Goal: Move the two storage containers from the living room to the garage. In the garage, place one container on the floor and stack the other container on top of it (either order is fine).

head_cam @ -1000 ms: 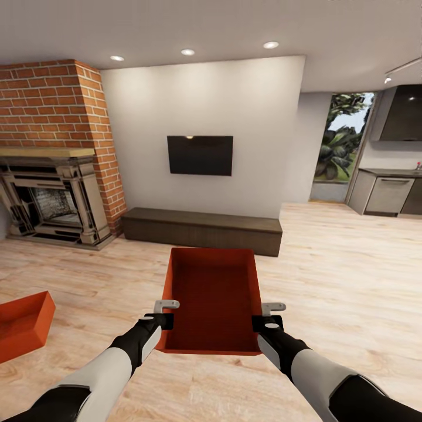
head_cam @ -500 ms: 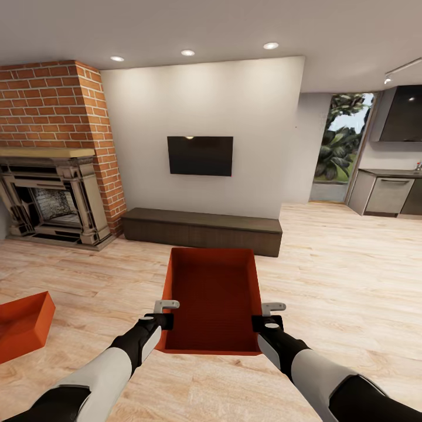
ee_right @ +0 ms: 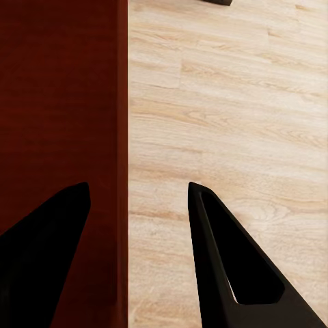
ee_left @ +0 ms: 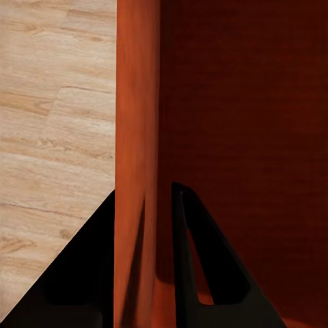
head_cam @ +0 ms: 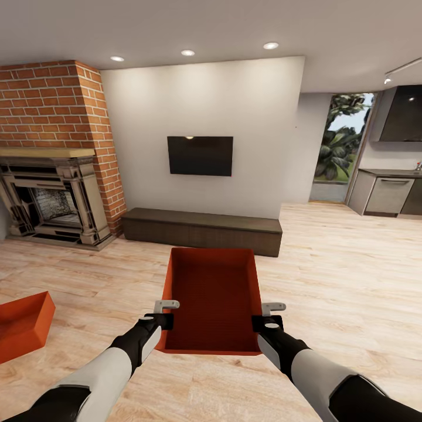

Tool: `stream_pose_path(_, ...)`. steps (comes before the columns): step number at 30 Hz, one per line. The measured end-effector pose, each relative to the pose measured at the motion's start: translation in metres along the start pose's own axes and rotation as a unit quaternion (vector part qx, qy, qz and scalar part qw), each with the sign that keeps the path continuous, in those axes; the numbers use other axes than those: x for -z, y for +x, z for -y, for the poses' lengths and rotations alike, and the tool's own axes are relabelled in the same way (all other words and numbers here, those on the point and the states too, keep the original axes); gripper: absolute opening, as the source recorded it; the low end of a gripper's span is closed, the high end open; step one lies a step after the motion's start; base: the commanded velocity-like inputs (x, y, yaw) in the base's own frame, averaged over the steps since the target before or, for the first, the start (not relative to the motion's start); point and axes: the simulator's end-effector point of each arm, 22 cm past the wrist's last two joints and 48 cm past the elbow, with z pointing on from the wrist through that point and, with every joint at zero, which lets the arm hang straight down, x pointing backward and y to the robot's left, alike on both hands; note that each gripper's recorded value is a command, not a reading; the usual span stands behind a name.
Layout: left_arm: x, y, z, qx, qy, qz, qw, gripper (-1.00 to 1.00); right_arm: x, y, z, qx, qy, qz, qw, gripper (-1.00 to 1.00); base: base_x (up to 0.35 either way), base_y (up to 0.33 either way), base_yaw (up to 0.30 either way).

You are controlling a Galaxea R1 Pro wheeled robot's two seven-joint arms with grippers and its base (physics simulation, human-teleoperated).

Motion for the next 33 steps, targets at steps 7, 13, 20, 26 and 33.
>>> stream_pose_path(7, 0.0000, 0.0000, 0.0000, 0.000, 0.000, 0.000, 1.0000, -1.00, 0.0000, 0.0000, 0.0000, 0.000, 0.000, 0.000, 1.0000, -1.00, 0.000, 0.000, 0.000)
stream_pose_path(13, 0.0000, 0.0001, -0.0001, 0.000, 0.000, 0.000, 1.0000, -1.00, 0.0000, 0.0000, 0.0000, 0.000, 0.000, 0.000, 1.0000, -1.00, 0.000, 0.000, -0.136)
stream_pose_path(20, -0.0001, 0.0001, -0.0001, 0.000, 0.000, 0.000, 1.0000, -1.00, 0.0000, 0.0000, 0.0000, 0.000, 0.000, 0.000, 1.0000, -1.00, 0.000, 0.000, -0.278)
stream_pose_path(26, -0.0001, 0.0001, -0.0001, 0.000, 0.000, 0.000, 1.0000, -1.00, 0.0000, 0.0000, 0.0000, 0.000, 0.000, 0.000, 1.0000, -1.00, 0.000, 0.000, -0.290)
stream_pose_path(33, 0.0000, -0.0001, 0.0003, 0.000, 0.000, 0.000, 1.0000, -1.00, 0.0000, 0.0002, 0.0003, 0.000, 0.000, 0.000, 1.0000, -1.00, 0.000, 0.000, -0.291)
